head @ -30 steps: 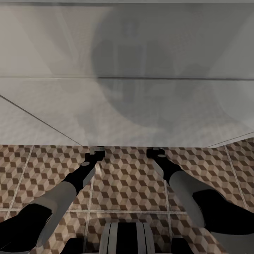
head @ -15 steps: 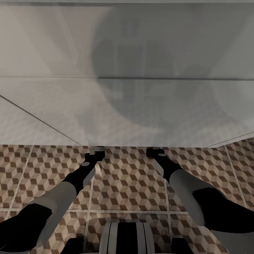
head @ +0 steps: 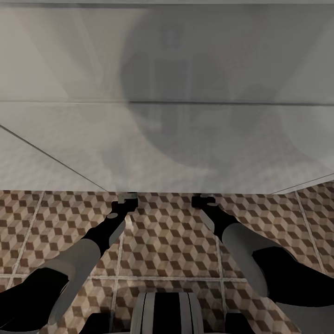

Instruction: Take the four mousetraps from the cabinet in the bathroom and place them on the bathroom floor. Make sure all four end up on the same floor surface, and ensure that at least two of them are either under or directly next to the same bathroom sink.

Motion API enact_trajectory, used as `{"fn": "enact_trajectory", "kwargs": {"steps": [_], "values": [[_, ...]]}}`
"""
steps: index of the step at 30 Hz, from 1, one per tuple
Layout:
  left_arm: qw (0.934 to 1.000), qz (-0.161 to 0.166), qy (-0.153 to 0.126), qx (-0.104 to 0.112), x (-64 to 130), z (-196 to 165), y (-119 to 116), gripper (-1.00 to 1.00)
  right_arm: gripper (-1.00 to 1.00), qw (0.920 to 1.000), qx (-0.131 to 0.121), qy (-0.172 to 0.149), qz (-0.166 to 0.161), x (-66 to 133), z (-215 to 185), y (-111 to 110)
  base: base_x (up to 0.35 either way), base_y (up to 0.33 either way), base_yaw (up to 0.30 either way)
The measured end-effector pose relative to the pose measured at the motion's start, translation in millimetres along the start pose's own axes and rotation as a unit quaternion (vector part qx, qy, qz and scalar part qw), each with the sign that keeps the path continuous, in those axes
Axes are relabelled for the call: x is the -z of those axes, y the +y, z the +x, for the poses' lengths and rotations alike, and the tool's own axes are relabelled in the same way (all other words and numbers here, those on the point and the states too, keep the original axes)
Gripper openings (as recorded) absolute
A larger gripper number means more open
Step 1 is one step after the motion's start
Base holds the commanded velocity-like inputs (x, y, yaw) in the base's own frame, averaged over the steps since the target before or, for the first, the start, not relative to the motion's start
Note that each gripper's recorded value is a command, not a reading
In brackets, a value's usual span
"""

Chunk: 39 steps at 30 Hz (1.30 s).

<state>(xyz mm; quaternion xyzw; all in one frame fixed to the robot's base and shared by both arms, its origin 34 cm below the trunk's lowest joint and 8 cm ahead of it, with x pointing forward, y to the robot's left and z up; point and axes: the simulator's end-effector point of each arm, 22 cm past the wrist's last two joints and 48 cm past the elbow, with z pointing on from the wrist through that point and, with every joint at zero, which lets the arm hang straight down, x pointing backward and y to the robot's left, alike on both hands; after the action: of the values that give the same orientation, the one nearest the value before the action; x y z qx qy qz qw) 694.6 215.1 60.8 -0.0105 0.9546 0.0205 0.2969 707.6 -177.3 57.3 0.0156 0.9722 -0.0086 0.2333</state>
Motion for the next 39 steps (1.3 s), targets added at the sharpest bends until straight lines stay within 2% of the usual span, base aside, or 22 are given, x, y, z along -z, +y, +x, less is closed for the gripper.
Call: {"fn": "enact_trajectory", "kwargs": {"steps": [39], "values": [[1.0000, 0.001, -0.001, 0.000, -0.1, -0.6, -0.3, -1.00, -1.00, 0.9999, -0.012, 0.005, -0.002, -0.6, 18.0, -1.5, 0.000, 0.000, 0.000]]}}
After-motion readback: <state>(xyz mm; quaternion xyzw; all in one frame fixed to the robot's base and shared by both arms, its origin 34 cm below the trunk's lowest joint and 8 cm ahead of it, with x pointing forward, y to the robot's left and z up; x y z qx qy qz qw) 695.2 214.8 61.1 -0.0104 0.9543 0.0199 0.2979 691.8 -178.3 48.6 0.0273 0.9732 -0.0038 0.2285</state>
